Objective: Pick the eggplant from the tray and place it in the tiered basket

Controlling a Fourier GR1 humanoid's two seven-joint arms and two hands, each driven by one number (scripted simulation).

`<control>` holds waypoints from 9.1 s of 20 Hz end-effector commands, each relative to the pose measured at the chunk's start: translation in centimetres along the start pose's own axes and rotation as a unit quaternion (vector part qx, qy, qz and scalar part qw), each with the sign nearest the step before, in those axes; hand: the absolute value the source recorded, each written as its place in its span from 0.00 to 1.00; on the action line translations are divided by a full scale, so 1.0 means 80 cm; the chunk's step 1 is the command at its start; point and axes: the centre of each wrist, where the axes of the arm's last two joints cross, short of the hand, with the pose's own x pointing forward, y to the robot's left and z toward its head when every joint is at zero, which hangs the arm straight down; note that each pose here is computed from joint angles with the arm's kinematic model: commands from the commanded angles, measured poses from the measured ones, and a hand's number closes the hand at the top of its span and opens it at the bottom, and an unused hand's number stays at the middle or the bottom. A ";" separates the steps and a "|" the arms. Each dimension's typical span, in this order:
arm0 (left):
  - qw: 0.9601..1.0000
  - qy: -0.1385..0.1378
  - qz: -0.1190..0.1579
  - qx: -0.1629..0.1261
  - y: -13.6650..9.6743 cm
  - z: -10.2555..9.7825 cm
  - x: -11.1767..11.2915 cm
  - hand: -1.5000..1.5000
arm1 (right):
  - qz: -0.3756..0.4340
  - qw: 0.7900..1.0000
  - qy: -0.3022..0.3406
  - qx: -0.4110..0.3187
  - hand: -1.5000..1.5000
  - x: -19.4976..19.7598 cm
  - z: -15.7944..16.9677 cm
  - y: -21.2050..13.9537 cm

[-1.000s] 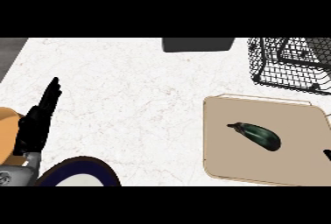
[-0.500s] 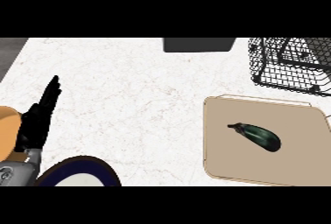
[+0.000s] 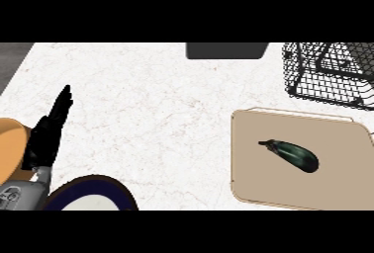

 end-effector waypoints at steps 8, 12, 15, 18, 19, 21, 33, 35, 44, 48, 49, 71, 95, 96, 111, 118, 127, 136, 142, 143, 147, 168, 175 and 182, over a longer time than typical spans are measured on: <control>1.000 -0.005 -0.005 -0.005 -0.010 -0.008 0.005 0.50 | 0.064 0.992 0.092 0.064 0.00 0.024 -0.033 0.052; 1.000 -0.005 -0.001 0.003 -0.008 -0.027 0.006 0.50 | 0.077 0.989 0.101 0.074 0.00 0.017 -0.037 0.054; 1.000 0.003 0.002 -0.001 0.008 -0.020 -0.020 0.50 | 0.071 0.990 0.102 0.069 0.00 0.012 -0.024 0.082; 1.000 -0.001 -0.004 -0.003 -0.011 0.004 -0.026 0.50 | 0.083 0.990 0.100 0.057 0.00 0.013 -0.025 0.087; 1.000 0.001 0.000 -0.001 0.005 -0.018 0.016 0.50 | 0.093 0.988 0.096 0.071 0.00 0.007 -0.036 0.101; 1.000 0.006 0.005 -0.004 -0.001 0.002 0.005 0.50 | 0.107 0.988 0.093 0.061 0.00 0.020 -0.020 0.094; 1.000 0.002 -0.006 -0.002 -0.011 0.007 -0.003 0.50 | 0.152 0.983 0.098 0.031 0.00 0.013 -0.009 0.123; 1.000 0.001 0.003 -0.008 0.002 0.002 0.005 0.50 | 0.149 0.983 0.101 0.035 0.00 0.012 0.000 0.118; 1.000 0.006 0.006 -0.006 -0.006 -0.011 -0.002 0.50 | 0.138 0.981 0.125 0.045 0.00 -0.009 -0.026 0.146; 1.000 0.005 0.004 -0.005 -0.007 -0.004 0.006 0.50 | 0.132 0.983 0.121 0.041 0.00 0.005 -0.045 0.148; 1.000 -0.004 0.006 -0.001 -0.006 0.009 -0.001 0.50 | 0.134 0.981 0.127 0.052 0.00 -0.004 -0.052 0.158; 1.000 0.004 -0.003 0.000 0.006 -0.016 0.000 0.50 | 0.235 0.962 0.067 0.123 1.00 0.000 -0.085 0.209; 1.000 -0.004 -0.001 -0.018 -0.011 -0.008 0.001 0.50 | 0.133 0.966 0.196 -0.105 1.00 0.239 -0.297 0.283; 1.000 -0.015 0.000 -0.013 -0.009 -0.017 0.018 0.50 | 0.122 0.967 0.186 -0.126 1.00 0.256 -0.309 0.277; 1.000 -0.007 0.004 -0.003 -0.017 -0.007 -0.007 0.50 | 0.200 0.948 0.184 -0.167 1.00 0.317 -0.404 0.147; 1.000 -0.005 0.004 -0.004 0.019 -0.022 0.013 0.50 | 0.244 0.942 0.171 -0.155 1.00 0.225 -0.414 0.120; 1.000 -0.011 -0.001 -0.007 0.006 -0.013 0.007 0.50 | 0.431 0.851 0.239 -0.182 1.00 0.161 -0.429 0.044; 1.000 -0.011 0.001 -0.011 -0.001 -0.027 0.008 0.50 | 0.427 0.863 0.227 -0.146 1.00 0.102 -0.425 0.021; 1.000 -0.004 0.000 -0.010 -0.024 -0.011 0.004 0.50 | 0.361 0.897 0.229 -0.112 1.00 0.083 -0.417 -0.005; 1.000 -0.014 -0.005 -0.012 0.000 0.008 0.003 0.50 | 0.365 0.893 0.240 -0.105 1.00 0.060 -0.401 -0.021; 1.000 -0.013 0.000 -0.009 0.009 -0.012 0.011 0.50 | 0.330 0.905 0.259 -0.066 1.00 0.054 -0.405 -0.015; 1.000 -0.006 0.007 -0.005 -0.005 -0.011 0.001 0.50 | 0.148 0.915 0.253 -0.277 0.00 0.028 -0.355 -0.099; 1.000 0.009 0.001 0.007 0.002 0.007 -0.009 0.50 | 0.063 0.907 0.315 -0.272 0.00 0.008 -0.282 -0.178; 1.000 0.006 -0.009 0.012 0.006 -0.002 0.001 0.50 | 0.040 0.915 0.303 -0.262 0.00 -0.011 -0.193 -0.232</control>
